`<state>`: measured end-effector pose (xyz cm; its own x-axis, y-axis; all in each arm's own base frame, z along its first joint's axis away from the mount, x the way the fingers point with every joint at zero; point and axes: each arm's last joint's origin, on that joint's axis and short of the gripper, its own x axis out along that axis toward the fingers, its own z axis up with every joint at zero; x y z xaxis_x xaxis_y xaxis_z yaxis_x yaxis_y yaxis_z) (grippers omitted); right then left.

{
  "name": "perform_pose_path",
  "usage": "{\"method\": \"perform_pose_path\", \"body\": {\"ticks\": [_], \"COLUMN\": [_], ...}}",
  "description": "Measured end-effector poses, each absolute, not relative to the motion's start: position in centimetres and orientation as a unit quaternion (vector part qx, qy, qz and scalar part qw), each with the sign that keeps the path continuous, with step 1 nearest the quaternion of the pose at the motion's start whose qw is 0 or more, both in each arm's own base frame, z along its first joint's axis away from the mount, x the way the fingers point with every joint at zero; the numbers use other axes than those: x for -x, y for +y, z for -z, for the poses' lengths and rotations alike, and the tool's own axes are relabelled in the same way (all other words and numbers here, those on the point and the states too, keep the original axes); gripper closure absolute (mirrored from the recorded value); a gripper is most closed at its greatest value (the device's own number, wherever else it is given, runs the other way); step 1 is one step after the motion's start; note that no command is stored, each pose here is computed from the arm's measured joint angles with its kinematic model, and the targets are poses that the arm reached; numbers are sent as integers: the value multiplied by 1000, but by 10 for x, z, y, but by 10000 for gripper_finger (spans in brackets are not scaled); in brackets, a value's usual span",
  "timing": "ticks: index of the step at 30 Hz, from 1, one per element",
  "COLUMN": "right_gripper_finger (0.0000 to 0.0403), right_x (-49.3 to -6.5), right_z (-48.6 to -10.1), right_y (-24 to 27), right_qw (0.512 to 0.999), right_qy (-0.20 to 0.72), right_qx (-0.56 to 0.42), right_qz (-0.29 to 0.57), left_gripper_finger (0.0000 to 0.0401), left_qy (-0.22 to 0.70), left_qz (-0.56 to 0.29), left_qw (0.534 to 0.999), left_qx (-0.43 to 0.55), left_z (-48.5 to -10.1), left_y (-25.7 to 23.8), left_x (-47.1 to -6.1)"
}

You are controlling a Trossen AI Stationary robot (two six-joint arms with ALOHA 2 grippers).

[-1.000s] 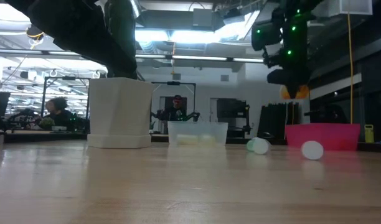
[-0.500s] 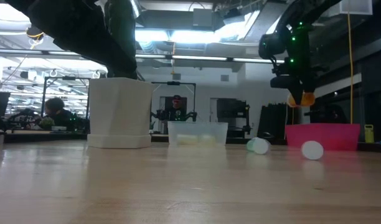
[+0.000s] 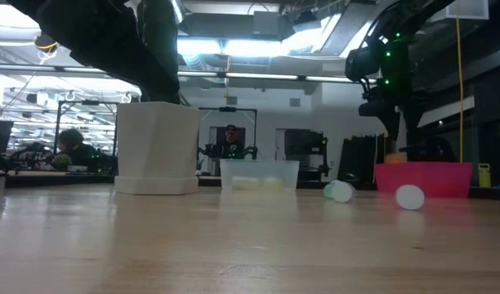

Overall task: Pick and place medicine bottles into bin by pill shape (circle, oval)
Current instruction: Put the small green pill bottle into the white bin

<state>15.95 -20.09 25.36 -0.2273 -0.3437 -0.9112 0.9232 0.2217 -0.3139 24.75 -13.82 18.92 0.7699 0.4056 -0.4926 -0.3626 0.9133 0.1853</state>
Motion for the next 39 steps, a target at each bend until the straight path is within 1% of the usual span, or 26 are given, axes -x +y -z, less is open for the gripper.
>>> {"method": "perform_pose_path", "body": {"ticks": [8, 12, 16, 19, 22, 25, 30, 35, 39], "right_gripper_finger": [149, 149, 149, 149, 149, 149, 149, 149, 149], "right_x": [-160, -164, -179, -192, -205, -218, -237, -249, -252], "right_z": [-253, -253, -245, -231, -212, -199, -189, -177, -169], "right_y": [-201, -198, -188, -177, -163, -149, -127, -100, -82], "right_qw": [563, 579, 618, 657, 700, 741, 793, 826, 845], "right_qy": [542, 539, 543, 546, 547, 530, 501, 493, 504], "right_qx": [-273, -305, -305, -279, -268, -254, -218, -212, -140], "right_qz": [561, 531, 480, 438, 374, 325, 271, 173, 115], "left_gripper_finger": [190, 190, 190, 190, 190, 190, 190, 190, 190], "left_qy": [271, 271, 271, 271, 271, 271, 271, 271, 271], "left_qz": [-204, -204, -204, -204, -204, -204, -203, -204, -203], "left_qw": [940, 940, 940, 940, 940, 940, 940, 940, 940], "left_qx": [-40, -40, -40, -40, -40, -40, -43, -43, -43], "left_z": [-189, -189, -189, -189, -189, -189, -189, -189, -189], "left_y": [-138, -138, -138, -138, -138, -138, -138, -138, -138], "left_x": [-247, -247, -248, -247, -248, -247, -247, -248, -248]}}
